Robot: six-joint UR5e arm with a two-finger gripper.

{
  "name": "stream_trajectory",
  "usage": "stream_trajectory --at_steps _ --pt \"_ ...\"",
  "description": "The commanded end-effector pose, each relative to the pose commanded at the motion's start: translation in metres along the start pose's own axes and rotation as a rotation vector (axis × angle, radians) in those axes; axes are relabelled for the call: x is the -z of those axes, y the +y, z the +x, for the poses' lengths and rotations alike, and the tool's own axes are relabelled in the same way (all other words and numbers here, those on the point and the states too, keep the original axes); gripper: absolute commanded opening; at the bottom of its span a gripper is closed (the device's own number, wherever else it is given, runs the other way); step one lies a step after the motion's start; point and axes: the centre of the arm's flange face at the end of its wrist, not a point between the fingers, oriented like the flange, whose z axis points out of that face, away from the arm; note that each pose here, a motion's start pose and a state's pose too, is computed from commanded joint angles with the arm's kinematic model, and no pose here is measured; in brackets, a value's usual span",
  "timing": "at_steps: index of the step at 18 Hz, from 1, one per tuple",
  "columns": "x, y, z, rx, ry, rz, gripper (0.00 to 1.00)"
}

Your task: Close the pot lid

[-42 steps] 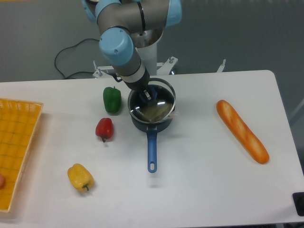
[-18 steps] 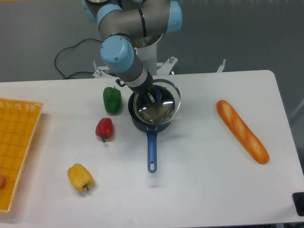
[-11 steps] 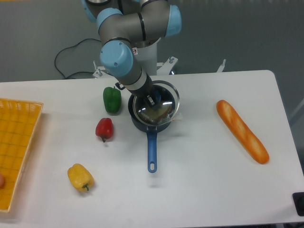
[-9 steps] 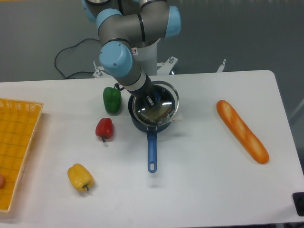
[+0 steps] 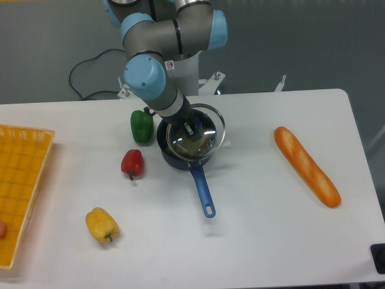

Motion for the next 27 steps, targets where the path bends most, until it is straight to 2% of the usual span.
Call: stream_trajectory --at_steps 8,12,21,25,27 --pt "-0.002 -0.014 0.008 -0.031 0.002 -0.009 0.40" --pt "-0.004 -0.019 0.011 -0.049 -0.008 -0.056 0.41" --pt "-0.002 -0.027 0.015 -0.045 -0.013 -0.057 0.46" --pt "0.000 -0.032 0.016 -0.055 -0.018 -0.060 0.49" --pt "-0.002 -0.033 0.015 -0.057 -0.014 -0.062 0.57"
